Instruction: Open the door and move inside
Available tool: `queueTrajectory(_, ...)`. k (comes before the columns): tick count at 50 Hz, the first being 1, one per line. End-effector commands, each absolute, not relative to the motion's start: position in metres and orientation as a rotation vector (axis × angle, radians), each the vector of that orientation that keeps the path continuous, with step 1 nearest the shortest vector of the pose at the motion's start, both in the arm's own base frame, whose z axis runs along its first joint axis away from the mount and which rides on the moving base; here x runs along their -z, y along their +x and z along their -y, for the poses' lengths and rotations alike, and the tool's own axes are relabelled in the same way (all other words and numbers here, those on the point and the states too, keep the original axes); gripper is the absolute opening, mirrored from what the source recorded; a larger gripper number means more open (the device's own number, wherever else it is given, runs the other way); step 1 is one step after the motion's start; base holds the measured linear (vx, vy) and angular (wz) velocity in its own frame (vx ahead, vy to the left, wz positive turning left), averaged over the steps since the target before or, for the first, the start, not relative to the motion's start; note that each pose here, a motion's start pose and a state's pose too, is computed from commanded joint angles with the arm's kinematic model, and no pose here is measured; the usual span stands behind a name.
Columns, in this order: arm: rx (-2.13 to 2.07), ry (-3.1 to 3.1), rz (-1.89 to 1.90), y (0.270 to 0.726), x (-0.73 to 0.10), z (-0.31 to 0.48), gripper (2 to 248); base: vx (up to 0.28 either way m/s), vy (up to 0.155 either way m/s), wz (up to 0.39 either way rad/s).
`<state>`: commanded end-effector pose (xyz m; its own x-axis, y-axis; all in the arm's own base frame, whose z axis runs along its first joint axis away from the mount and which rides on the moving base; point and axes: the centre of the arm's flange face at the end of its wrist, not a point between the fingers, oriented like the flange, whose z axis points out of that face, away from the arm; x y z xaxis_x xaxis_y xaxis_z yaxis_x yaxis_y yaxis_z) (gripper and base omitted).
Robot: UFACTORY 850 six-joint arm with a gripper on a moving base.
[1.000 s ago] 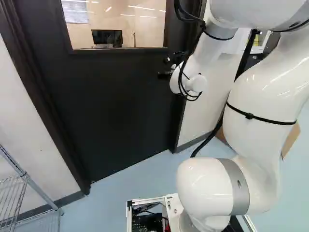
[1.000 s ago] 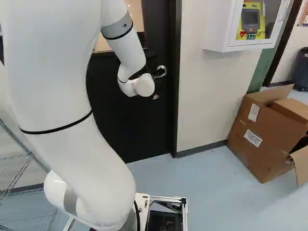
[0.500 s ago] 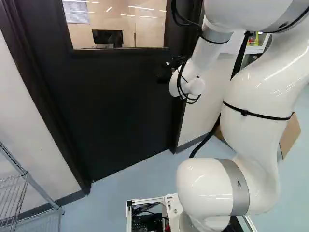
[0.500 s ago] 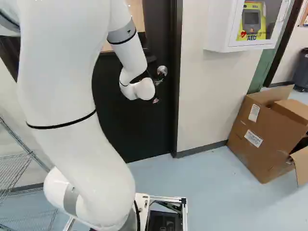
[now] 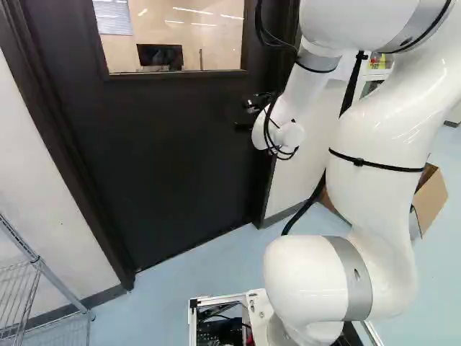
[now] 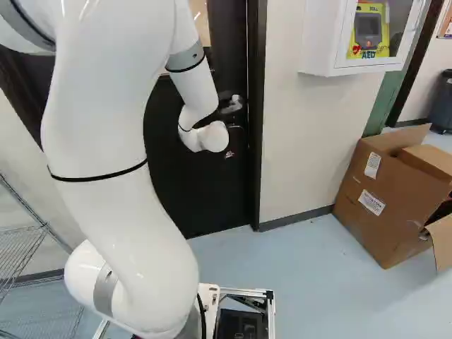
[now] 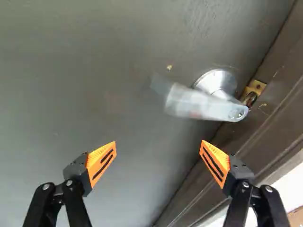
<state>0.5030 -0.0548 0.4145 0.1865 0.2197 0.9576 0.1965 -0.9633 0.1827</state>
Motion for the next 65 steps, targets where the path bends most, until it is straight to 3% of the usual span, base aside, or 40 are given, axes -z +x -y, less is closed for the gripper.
queueTrajectory(37,-1.899,2.459,-0.417,0.507,-0.39,0.055,247,0.0,0.0,0.0)
queueTrajectory(65,-1.917,2.446,-0.437,0.536,-0.387,0.054,247,0.0,0.0,0.0)
